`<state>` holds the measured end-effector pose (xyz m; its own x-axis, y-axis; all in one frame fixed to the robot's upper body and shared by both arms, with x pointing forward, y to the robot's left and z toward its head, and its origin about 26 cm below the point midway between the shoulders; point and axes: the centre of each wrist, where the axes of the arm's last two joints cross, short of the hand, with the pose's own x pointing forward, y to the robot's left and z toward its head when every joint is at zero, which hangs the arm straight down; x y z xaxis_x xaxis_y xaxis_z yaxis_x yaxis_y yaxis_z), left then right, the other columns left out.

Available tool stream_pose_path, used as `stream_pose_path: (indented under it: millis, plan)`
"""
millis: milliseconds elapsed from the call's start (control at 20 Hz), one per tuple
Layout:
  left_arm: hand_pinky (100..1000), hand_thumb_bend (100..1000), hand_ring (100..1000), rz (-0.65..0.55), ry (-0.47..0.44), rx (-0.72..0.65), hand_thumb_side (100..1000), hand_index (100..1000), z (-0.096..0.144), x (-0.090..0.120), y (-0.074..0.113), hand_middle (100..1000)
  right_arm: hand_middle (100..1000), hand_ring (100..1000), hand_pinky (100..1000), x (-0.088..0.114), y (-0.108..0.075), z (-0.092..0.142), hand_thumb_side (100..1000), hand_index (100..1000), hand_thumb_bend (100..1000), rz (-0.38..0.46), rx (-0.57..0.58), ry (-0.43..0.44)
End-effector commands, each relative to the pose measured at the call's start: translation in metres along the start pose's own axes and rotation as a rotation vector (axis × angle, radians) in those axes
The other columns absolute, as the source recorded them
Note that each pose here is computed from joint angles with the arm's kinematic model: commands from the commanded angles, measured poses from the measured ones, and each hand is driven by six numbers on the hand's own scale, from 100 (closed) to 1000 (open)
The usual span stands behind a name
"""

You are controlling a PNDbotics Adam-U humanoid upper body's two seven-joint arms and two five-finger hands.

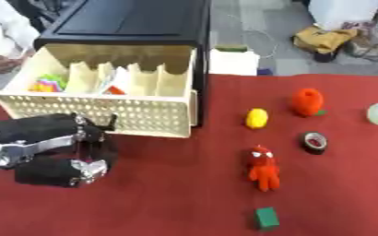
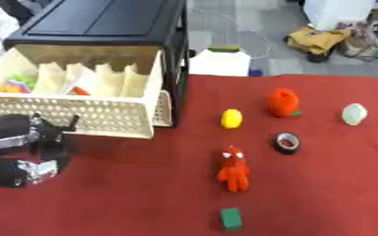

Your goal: Pick up objects from table and place into drawer.

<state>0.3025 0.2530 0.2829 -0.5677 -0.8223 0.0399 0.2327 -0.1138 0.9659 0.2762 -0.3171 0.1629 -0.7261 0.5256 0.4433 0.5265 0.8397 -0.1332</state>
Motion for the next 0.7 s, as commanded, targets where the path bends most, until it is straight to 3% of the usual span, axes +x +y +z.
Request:
stream_pose_path:
  millis: [50, 700]
  plan:
    - [559, 100, 590, -0.026, 0.027, 0.034, 1000, 818, 0.0058, 0.0015, 0.0106, 563, 592, 748, 702, 0.0031, -0.0035, -0.0065, 866, 718, 100, -0.002, -0.01, -0.021]
    - [576, 100, 608, -0.019, 0.05, 0.079, 1000, 835, 0.006, 0.0043, 0.019, 582, 584, 747, 699, 0.0033, -0.003, -0.0083, 875, 717, 100, -0.002, -0.004, -0.008]
